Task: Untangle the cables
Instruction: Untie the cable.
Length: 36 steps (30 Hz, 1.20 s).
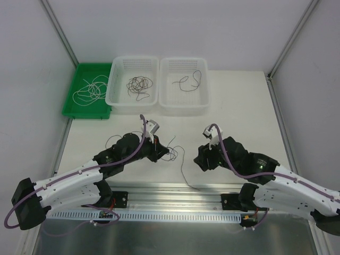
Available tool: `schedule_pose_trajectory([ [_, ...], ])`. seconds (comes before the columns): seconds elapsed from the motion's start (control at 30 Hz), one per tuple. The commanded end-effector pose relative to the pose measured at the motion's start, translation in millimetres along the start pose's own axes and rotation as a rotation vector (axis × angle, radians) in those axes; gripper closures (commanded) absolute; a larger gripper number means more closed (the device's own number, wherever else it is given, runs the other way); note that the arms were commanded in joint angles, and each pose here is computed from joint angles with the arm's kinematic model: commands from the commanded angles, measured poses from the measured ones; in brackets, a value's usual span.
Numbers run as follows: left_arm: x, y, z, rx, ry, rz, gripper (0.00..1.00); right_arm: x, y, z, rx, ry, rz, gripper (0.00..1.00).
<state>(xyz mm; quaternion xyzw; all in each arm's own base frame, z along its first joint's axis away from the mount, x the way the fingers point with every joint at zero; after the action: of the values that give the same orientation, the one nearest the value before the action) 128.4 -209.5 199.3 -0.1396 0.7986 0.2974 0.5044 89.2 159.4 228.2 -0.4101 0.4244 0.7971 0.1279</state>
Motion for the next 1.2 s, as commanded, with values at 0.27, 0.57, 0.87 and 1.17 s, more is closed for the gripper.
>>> schedule_pose_trajectory([
  [0.27, -23, -7, -17, -0.018, 0.312, -0.034, 1.00, -23, -43, 56, -0.431, -0.104, -0.213, 0.55],
  [0.57, -26, -8, -19, -0.005, 0.316, -0.029, 1.00, -23, -67, 49, -0.322, -0.087, -0.231, 0.60],
  [0.87, -25, -10, -19, -0.007, 0.319, -0.025, 1.00, -22, -84, 56, -0.326, -0.085, -0.198, 0.61],
  [1.17, -23, -8, -19, -0.004, 0.316, -0.024, 1.00, -20, -94, 55, -0.319, -0.085, -0.215, 0.74],
])
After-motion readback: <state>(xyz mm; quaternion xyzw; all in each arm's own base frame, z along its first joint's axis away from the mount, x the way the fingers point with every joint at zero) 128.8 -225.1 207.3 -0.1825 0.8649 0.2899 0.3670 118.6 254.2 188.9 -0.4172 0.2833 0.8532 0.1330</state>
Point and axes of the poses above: each gripper's point midway between its finger pads, its own y axis back along the fingers, its own z axis along the line the jaws close on, x = y × z, the point moved 8 cm from there along y, back along the fingers, and after that the axes turned 8 degrees about -y, right-handed, at the moved point
